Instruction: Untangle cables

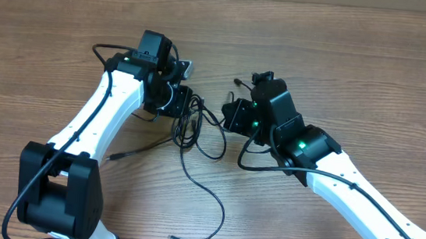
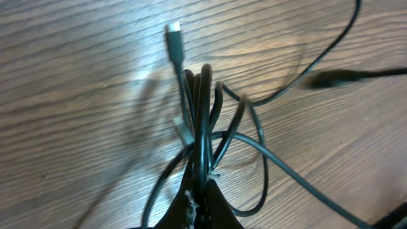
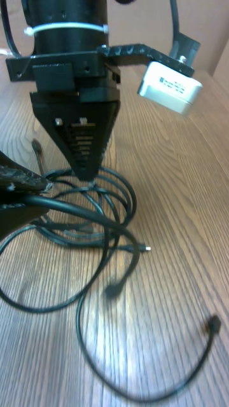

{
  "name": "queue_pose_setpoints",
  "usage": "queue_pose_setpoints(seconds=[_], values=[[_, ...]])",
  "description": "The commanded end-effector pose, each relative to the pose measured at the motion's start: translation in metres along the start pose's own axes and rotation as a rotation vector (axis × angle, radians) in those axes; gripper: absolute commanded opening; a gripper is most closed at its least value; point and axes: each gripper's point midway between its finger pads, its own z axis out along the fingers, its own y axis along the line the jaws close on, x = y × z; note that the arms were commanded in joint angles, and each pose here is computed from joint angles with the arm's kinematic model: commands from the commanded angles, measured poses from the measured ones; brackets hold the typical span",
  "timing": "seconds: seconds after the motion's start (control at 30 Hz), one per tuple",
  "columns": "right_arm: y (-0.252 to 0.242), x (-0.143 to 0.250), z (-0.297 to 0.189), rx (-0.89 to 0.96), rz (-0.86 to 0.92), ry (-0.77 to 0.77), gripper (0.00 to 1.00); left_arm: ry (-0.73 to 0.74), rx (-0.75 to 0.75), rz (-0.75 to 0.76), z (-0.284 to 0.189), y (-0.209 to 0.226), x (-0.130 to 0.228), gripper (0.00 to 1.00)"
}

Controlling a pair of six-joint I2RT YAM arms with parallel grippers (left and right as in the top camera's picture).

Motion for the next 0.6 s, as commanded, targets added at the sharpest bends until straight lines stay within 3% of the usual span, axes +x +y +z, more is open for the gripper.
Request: queue_pose_setpoints(seconds=[0.0,0.33,0.57], values=[[-0.007,-0.013,-0.015,0.048,-0.012,-0.075,0.04,-0.012,-0.094,-0.089,-0.007,0.023,-0.002,0.04],[-0.048,-0.010,-0.023,0.247,0.001,-0.103,0.04,-0.017,-0.121,-0.162,-0.015,0.045,-0.001,0.04],[-0.113,-0.006,-0.049,0.584,-0.013,-0.148,0.04,-0.026,-0.128,-0.188,-0.018,0.054,-0.002,0.04]])
